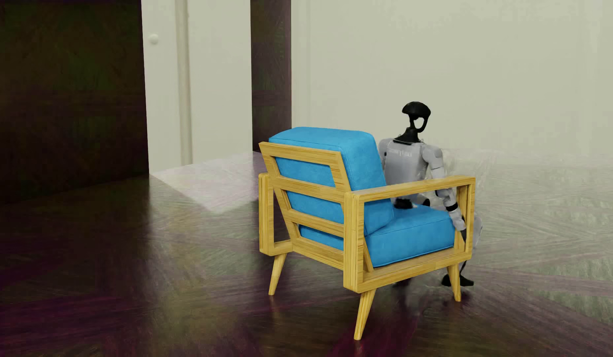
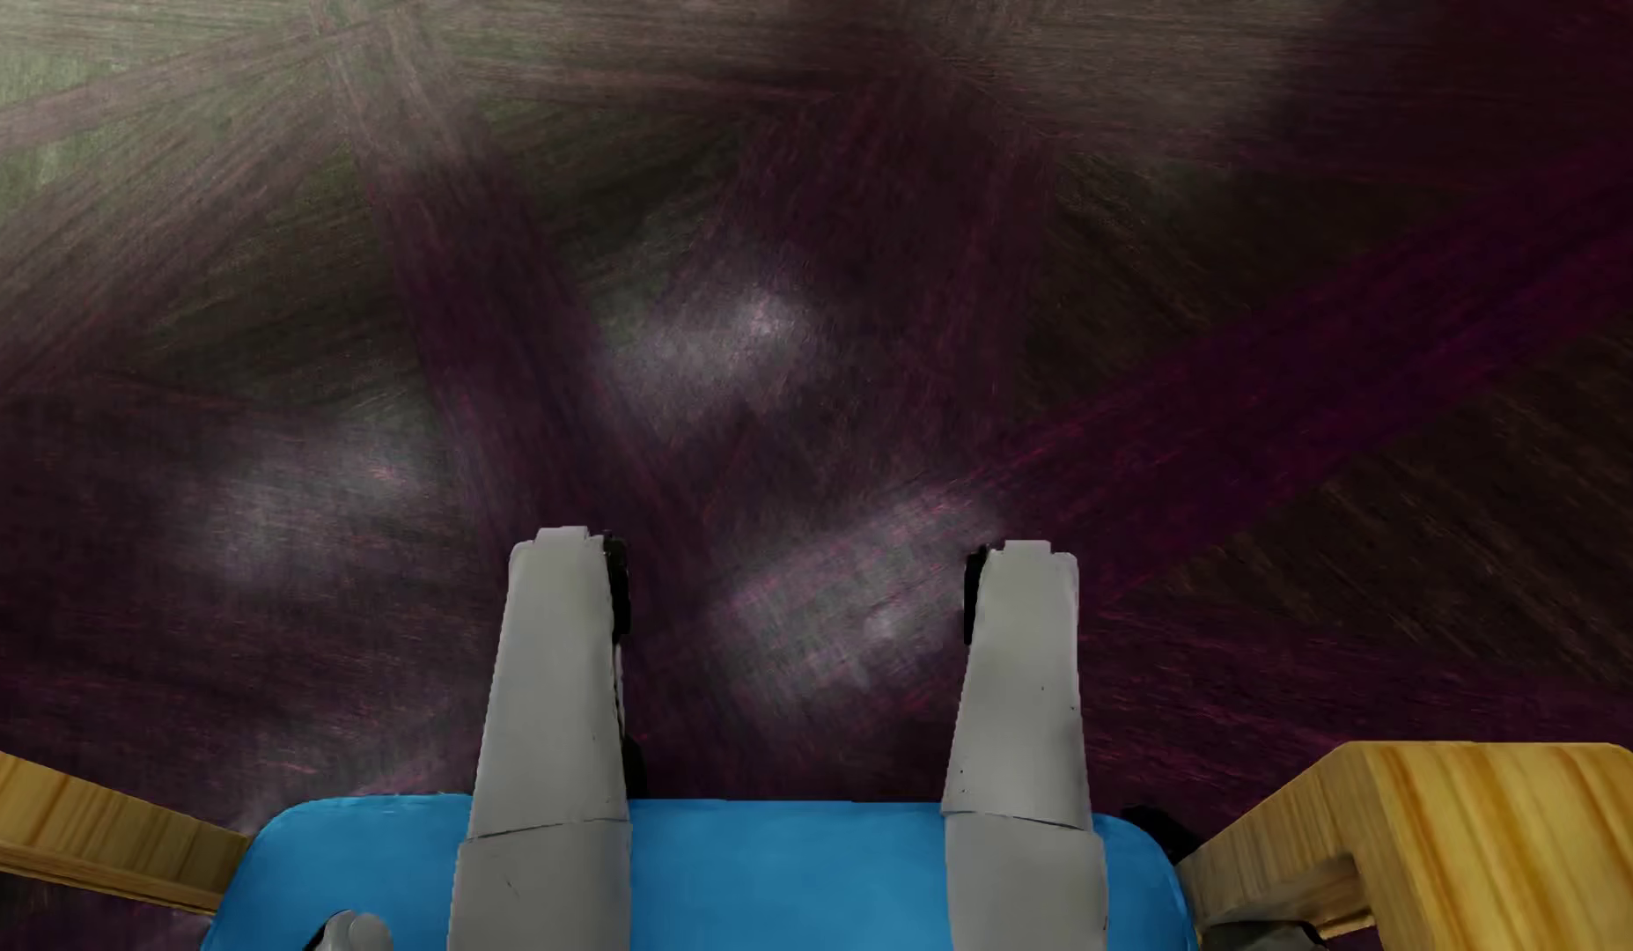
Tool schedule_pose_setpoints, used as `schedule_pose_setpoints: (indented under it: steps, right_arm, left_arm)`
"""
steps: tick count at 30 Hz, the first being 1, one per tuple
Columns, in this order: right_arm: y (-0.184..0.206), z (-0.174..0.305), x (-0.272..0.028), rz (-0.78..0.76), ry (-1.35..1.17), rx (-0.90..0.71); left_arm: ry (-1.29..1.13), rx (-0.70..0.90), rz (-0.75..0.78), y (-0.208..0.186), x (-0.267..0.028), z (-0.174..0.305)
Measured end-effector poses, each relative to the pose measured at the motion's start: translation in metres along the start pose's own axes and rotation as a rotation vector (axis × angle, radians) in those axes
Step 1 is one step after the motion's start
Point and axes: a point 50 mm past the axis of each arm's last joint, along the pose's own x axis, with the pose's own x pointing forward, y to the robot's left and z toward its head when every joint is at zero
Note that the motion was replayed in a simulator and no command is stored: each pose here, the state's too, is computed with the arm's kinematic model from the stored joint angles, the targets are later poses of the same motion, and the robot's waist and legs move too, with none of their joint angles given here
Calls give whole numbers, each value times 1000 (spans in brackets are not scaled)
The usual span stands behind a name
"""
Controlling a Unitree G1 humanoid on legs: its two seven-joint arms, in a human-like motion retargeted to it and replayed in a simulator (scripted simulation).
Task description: Get up from the chair
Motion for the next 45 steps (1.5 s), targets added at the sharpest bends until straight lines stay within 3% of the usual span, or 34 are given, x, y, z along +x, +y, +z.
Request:
schedule_pose_setpoints:
  steps: [2,5,8,10,12,15,17,18,20,22,25,31,34,37,41,45]
  right_arm:
    - [23,-40,-9,189,98,-93]
    - [48,-80,-25,237,168,-20]
    - [59,-86,-32,237,146,62]
    - [42,-70,-29,134,61,118]
    - [5,-26,-31,-65,-160,125]
    - [-44,77,-63,-381,-640,76]
    - [-60,144,-99,-507,-968,-39]
    - [-60,172,-116,-491,-1106,-158]
    - [-44,221,-146,-338,-1340,-533]
    - [-17,253,-166,-111,-1423,-991]
    - [-11,280,-203,-194,-1637,-1092]
    - [-15,285,-250,-292,-1900,-1071]
    - [-14,286,-244,-293,-1885,-1070]
    - [-14,291,-214,-289,-1750,-1067]
    - [0,293,-147,-165,-1428,-1085]
    - [34,253,-73,99,-1037,-946]
  left_arm:
    - [56,52,-157,-32,-3,-21]
    - [116,-165,-57,-42,-12,-49]
    - [24,-145,-16,-26,-14,-39]
    - [-52,-224,117,-6,-18,-29]
    - [-245,-305,333,31,-31,2]
    - [-697,-271,629,89,-81,85]
    - [-1007,-159,747,110,-126,142]
    - [-1130,-16,718,112,-145,170]
    - [-1320,403,529,96,-176,225]
    - [-1356,866,263,64,-191,268]
    - [-1562,1028,284,48,-234,304]
    - [-1846,1054,319,29,-286,312]
    - [-1828,1040,341,32,-279,315]
    - [-1671,1003,378,45,-243,319]
    - [-1282,987,306,52,-155,313]
    - [-834,808,110,30,-53,255]
